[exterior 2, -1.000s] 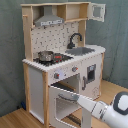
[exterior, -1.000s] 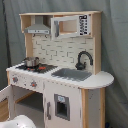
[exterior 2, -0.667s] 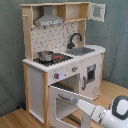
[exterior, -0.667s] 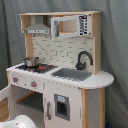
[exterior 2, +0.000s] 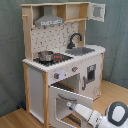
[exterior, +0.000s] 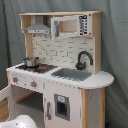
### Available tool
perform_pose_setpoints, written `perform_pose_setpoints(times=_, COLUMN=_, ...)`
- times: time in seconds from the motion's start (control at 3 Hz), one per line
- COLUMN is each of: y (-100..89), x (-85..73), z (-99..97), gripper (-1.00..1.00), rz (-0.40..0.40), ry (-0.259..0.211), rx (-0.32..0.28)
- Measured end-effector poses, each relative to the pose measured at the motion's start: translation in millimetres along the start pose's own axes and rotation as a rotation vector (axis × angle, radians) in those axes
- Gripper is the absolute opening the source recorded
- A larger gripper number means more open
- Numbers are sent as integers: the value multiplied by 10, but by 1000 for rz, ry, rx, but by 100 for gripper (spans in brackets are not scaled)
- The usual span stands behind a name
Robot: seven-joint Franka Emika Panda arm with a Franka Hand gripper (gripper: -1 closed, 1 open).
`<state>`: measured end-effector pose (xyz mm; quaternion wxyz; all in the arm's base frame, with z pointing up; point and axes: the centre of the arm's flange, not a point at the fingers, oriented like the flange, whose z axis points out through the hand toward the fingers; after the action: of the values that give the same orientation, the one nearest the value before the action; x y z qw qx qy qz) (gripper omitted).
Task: Play with the kitchen
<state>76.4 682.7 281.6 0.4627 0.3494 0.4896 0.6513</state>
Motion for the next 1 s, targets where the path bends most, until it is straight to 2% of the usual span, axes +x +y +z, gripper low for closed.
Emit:
perform_pose_setpoints(times=0.33, y=-208, x=-14, z=72, gripper=100, rz=104, ry=-10, rx=16)
perform_pose_setpoints(times=1.0, y=-622, x=-169, z=152, gripper=100, rz=284, ry=-60, rx=66)
